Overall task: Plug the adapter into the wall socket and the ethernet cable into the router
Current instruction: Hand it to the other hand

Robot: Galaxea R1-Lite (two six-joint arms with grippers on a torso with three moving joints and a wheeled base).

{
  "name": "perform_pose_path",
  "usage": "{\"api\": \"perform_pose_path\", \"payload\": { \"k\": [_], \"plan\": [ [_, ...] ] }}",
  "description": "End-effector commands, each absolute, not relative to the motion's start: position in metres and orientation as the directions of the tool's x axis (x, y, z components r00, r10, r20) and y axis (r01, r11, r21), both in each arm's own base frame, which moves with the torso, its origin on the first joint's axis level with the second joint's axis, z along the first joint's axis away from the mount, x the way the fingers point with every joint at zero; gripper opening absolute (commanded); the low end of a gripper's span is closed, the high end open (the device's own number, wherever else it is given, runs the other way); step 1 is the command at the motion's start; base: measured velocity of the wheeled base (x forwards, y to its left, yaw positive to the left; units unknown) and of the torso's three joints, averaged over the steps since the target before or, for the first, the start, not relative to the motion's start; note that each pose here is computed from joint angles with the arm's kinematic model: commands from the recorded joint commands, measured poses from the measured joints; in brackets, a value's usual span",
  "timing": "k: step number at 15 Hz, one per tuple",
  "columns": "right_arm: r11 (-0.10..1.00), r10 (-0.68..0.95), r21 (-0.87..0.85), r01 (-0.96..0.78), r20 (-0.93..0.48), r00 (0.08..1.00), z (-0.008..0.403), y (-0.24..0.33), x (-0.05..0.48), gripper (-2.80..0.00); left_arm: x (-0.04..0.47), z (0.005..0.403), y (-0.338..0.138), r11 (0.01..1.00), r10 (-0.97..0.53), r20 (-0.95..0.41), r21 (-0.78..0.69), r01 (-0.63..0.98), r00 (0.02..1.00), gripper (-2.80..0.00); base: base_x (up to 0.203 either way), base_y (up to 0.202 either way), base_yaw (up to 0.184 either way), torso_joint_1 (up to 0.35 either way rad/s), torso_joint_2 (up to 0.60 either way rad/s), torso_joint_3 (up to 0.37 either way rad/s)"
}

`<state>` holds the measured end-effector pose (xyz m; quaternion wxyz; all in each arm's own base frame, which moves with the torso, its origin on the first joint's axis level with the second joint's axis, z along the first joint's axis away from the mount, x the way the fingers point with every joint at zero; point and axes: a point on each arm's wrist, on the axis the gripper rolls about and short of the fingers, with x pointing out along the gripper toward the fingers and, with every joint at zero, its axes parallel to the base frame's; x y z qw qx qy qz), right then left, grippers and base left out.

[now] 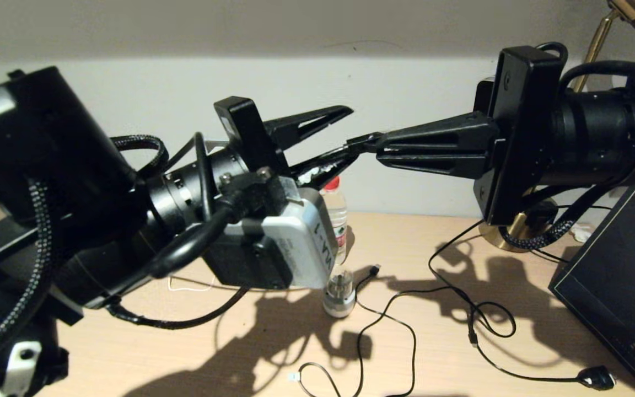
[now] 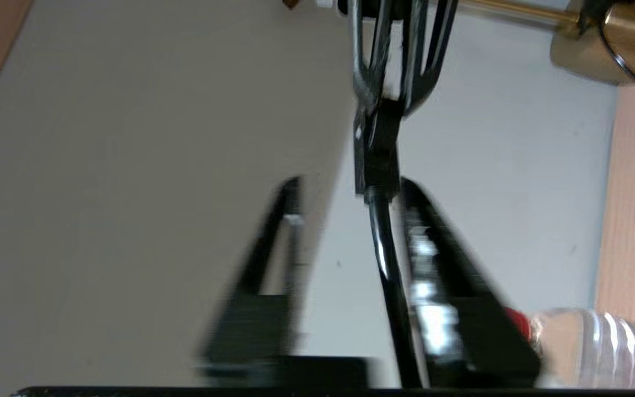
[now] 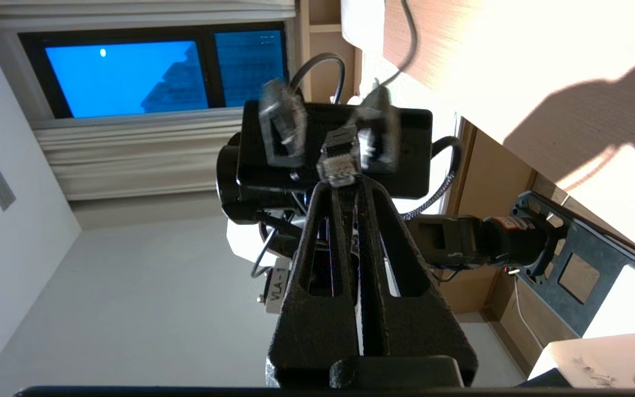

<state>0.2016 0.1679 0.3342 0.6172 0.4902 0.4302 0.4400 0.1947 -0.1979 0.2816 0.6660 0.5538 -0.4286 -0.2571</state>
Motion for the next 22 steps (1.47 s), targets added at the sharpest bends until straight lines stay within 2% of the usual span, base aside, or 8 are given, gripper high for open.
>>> {"api": "perform_pose_path", "payload": {
  "k": [1,5,13,20,21,22],
  "plan": [
    [0.125,0.967,0.985,-0.12,-0.094,0.238,0.336,0.167,0.2,-2.8,0.19,0.284,-0.2,0.26,-0.825,0.295,0.955,-0.14,0.481,0.0,0.0,0.0,0.0,0.0,0.0,0.0],
    [0.109,0.967,0.989,-0.099,-0.082,0.242,0.34,0.163,0.196,-2.8,0.181,0.286,-0.202,0.258,-0.871,0.292,0.956,-0.137,0.396,0.0,0.0,0.0,0.0,0.0,0.0,0.0],
    [0.102,0.966,0.99,-0.102,-0.074,0.246,0.342,0.157,0.19,-2.8,0.18,0.286,-0.199,0.258,-0.884,0.295,0.955,-0.149,0.362,0.0,0.0,0.0,0.0,0.0,0.0,0.0],
    [0.1,0.967,0.99,-0.104,-0.072,0.245,0.343,0.155,0.188,-2.8,0.191,0.287,-0.198,0.256,-0.87,0.298,0.954,-0.158,0.393,0.0,0.0,0.0,0.0,0.0,0.0,0.0],
    [0.101,0.967,0.99,-0.103,-0.073,0.245,0.342,0.155,0.188,-2.8,0.19,0.287,-0.198,0.257,-0.87,0.3,0.953,-0.159,0.392,-2.8,0.0,0.0,0.0,0.0,0.0,0.0],
    [0.102,0.967,0.99,-0.102,-0.074,0.244,0.342,0.156,0.189,-2.8,0.19,0.287,-0.198,0.257,-0.87,0.3,0.953,-0.159,0.391,-2.8,0.0,0.0,0.0,0.0,0.0,0.0]
  ]
}}
